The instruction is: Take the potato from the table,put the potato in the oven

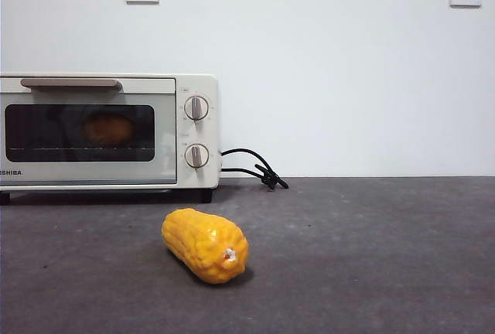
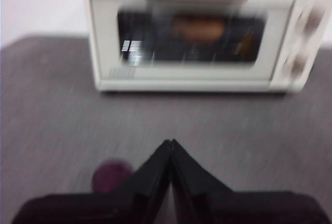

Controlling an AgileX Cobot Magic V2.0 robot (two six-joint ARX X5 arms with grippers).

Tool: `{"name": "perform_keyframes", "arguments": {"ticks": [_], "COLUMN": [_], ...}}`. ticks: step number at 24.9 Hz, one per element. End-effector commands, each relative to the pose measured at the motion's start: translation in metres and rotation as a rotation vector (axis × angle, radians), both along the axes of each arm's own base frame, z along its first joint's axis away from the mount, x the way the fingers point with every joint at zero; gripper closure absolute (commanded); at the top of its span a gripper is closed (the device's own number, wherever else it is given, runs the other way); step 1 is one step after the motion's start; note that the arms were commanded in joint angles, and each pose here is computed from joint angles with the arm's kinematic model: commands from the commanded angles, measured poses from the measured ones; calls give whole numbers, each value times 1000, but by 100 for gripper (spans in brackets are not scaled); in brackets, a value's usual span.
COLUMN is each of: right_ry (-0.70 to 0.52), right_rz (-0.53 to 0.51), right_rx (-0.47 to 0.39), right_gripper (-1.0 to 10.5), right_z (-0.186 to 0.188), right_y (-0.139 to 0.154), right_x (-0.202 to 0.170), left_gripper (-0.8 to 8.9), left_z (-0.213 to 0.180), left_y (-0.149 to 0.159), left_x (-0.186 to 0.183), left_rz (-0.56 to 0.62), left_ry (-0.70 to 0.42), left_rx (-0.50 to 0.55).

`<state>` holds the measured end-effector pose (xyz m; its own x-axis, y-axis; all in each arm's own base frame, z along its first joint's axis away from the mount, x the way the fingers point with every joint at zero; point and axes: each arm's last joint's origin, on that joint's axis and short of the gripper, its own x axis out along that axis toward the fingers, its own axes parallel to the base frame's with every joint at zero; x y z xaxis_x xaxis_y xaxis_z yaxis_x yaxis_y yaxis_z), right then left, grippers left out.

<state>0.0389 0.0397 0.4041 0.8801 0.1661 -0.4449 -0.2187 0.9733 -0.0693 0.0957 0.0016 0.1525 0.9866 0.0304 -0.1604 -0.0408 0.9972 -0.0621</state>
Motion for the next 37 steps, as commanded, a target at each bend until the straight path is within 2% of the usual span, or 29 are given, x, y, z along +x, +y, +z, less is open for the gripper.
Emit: {"name": "perform_keyframes", "arguments": {"ticks": [1,4,11,32,33,35,37], "right_ry": [9,8,9,12,4,-60,-71], "right_rz": [-9,-9,-9,-4,-10,-45,-103], "right_rx": [-18,-19,-19,-17,-29,-129,-149], "right_gripper": [945,945,945,945,945,941,941], "right_z": [-3,-3,-3,-3,-3,-1,-2], "right_y": [-1,-1,-1,-1,-1,-8,-11], "right_x": [0,0,0,0,0,0,1], "left_gripper": [817,817,817,817,817,817,817], "left_z": [-3,-3,-3,-5,-6,-6,-6], "left_y": [0,0,0,0,0,0,0], "left_x": [0,0,0,2,2,3,3], "left_rz": [-7,-23,-18,-18,-18,-19,-19], "left_ry": [13,15,11,39,41,47,51], "left_rx": [114,202,115,115,115,115,115]}}
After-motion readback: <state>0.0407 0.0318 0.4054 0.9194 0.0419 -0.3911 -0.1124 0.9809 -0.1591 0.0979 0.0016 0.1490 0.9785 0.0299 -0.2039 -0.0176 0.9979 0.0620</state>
